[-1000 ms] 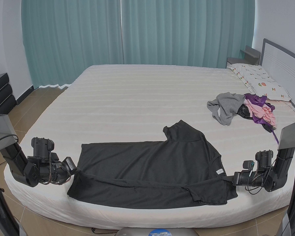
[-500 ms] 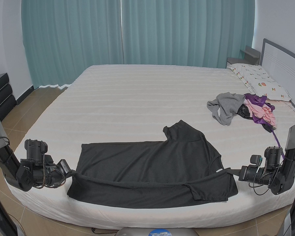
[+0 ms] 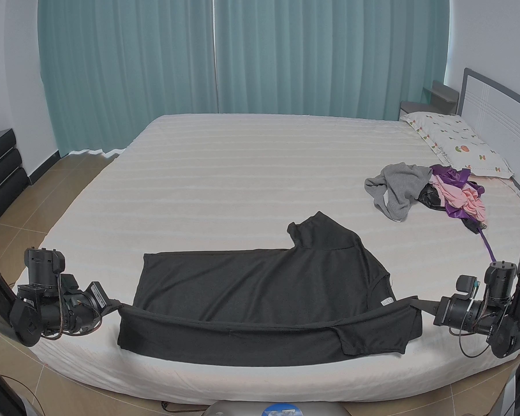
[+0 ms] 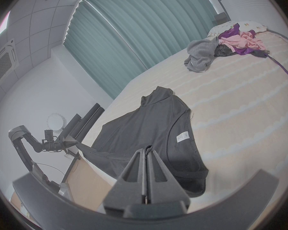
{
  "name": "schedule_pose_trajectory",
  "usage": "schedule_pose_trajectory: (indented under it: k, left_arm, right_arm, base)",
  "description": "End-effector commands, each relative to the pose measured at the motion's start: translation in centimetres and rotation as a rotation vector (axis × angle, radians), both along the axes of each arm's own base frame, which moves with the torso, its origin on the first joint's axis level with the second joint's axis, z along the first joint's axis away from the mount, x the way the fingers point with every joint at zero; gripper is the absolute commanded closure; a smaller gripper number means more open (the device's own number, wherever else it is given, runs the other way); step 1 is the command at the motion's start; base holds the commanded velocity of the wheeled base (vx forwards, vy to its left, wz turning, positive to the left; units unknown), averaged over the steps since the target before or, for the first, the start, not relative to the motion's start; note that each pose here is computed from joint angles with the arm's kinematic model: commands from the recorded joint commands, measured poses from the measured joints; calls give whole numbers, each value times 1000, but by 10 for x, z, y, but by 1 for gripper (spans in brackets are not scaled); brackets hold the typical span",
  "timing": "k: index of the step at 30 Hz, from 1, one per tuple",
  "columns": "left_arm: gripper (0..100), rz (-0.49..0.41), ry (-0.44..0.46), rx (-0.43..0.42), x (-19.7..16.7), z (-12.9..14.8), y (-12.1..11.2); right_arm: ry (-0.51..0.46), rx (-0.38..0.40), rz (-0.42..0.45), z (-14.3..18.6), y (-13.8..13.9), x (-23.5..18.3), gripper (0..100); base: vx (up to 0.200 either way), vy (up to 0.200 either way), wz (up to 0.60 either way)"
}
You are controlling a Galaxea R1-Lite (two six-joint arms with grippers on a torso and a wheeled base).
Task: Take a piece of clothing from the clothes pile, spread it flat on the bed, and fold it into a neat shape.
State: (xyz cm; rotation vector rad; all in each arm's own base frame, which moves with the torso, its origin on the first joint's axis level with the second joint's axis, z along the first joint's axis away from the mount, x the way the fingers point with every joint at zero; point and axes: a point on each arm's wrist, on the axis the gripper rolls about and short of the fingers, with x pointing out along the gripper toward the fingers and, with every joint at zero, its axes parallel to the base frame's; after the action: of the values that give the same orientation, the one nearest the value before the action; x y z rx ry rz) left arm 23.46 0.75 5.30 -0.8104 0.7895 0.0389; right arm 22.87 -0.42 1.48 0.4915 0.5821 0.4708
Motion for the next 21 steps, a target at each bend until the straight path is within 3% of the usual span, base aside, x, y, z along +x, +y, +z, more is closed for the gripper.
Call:
schedule_pose_trajectory:
  k: [1, 21]
  left_arm:
    - [100, 29, -40, 2, -11, 11, 6]
    - [100, 25, -30, -6, -42, 14, 4]
  right_arm:
    - [-19, 19, 12, 11, -1, -14, 100]
    - [11, 35, 14, 34, -2, -36, 100]
  base:
    - [0, 0, 0]
    - [0, 0, 0]
